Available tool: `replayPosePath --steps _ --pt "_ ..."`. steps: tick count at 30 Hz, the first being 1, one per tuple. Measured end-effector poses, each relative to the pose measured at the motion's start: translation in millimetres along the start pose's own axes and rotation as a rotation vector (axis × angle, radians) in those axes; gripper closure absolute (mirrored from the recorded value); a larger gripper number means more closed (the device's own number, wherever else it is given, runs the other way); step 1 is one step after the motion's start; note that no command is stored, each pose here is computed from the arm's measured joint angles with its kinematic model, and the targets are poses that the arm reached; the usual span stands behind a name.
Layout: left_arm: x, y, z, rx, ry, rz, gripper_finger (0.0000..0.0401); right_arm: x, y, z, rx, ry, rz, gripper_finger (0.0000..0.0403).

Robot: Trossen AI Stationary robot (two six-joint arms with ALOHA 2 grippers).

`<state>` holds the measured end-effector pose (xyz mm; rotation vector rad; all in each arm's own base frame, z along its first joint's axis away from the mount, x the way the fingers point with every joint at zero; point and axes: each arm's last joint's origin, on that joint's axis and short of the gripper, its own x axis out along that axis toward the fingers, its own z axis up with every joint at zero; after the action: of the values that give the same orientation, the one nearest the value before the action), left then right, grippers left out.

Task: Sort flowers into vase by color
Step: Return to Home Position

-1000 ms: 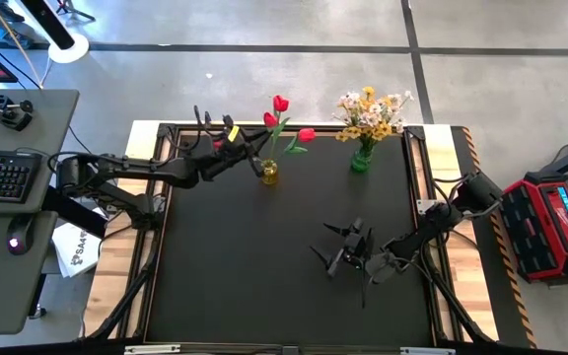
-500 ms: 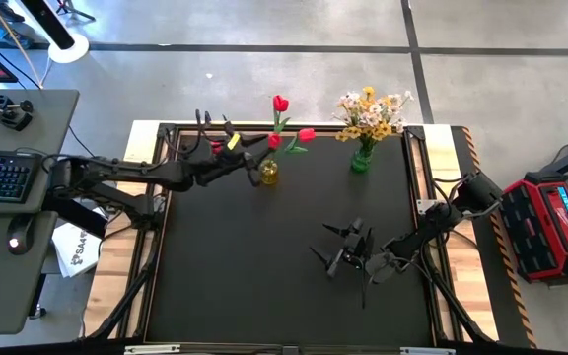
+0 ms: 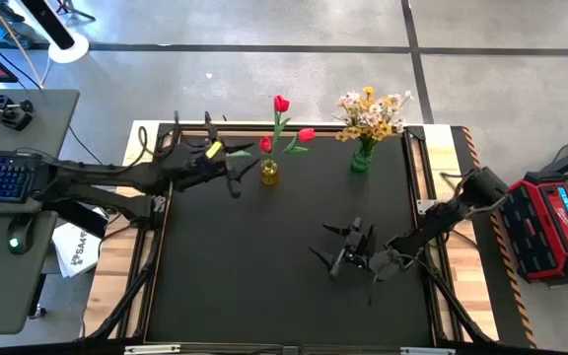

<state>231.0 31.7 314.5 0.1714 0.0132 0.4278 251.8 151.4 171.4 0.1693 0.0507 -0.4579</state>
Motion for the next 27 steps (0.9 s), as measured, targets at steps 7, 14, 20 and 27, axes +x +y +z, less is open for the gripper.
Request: replayPosePath --steps 7,14,20,27 --pt "-29 -28 30 -0.015 -0.048 -0.183 0.0216 -19 -14 50 0.002 0.116 0.274 0.0052" --pt "-53 -49 27 -0.058 0.043 -0.315 0.0229 -38 -71 90 -0.012 0.19 0.443 0.0118" --pt "-70 -52 18 -0.1 0.051 -0.343 0.0236 -48 -137 81 0.111 0.11 0.454 0.0184" --pt "-95 -35 -1 -0.181 0.01 -0.344 0.0246 -61 -173 67 0.106 -0.017 0.62 0.0224"
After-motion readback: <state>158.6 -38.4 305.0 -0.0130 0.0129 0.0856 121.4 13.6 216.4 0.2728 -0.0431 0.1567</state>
